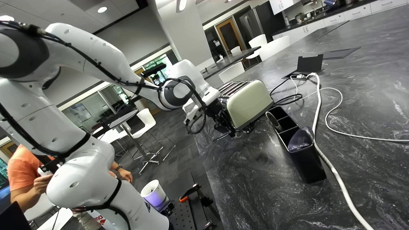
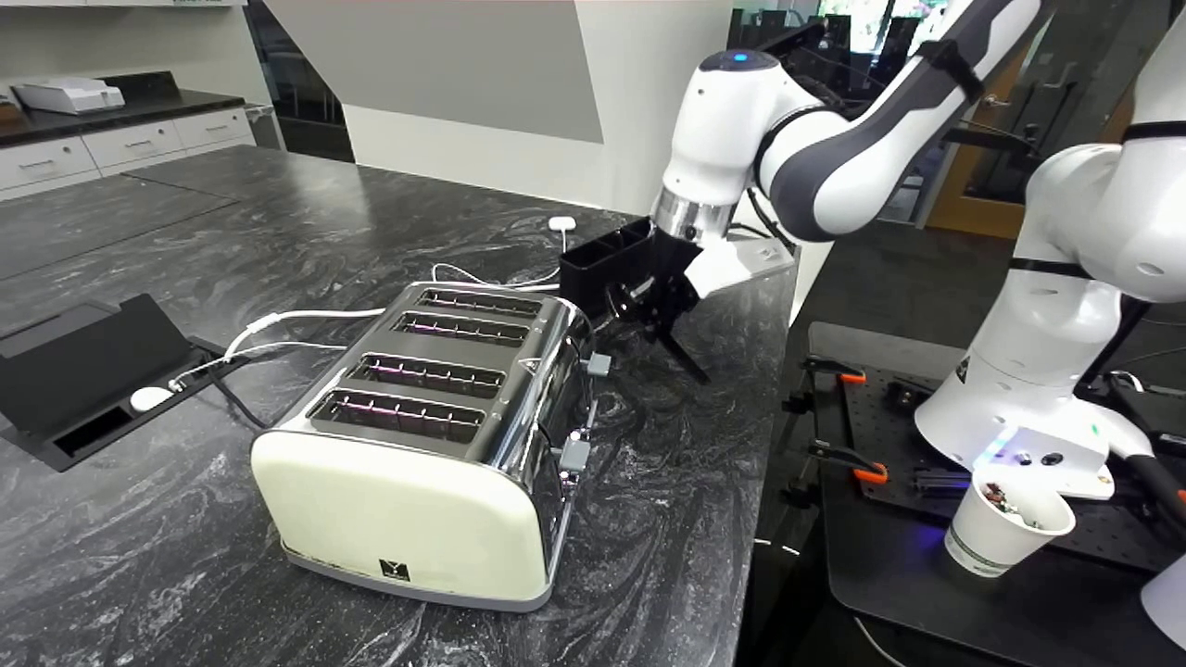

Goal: Pick the black spoon on the counter and put it in the cutlery holder

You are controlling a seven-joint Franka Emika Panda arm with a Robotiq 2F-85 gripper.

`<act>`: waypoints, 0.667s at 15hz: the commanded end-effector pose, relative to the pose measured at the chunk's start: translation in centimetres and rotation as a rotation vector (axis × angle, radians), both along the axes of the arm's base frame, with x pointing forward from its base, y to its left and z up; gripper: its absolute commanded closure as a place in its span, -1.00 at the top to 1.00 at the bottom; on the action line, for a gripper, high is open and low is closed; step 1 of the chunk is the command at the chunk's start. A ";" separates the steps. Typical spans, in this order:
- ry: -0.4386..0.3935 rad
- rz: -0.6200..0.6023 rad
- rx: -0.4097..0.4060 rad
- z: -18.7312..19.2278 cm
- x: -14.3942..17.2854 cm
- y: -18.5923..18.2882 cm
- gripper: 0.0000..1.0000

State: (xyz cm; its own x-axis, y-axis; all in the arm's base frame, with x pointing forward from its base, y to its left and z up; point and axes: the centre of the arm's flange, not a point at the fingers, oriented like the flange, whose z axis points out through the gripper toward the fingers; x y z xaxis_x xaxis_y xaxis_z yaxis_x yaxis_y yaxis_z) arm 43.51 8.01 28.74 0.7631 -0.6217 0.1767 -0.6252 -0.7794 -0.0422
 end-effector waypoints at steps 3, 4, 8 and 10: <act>-0.185 0.074 -0.047 11.5 -4.0 -5.4 -0.89; -0.222 0.128 -0.078 13.6 -4.0 -6.4 -0.89; -0.236 0.345 -0.194 21.2 -4.9 -8.8 -0.89; -0.166 0.432 -0.243 24.1 -5.2 -9.5 -0.89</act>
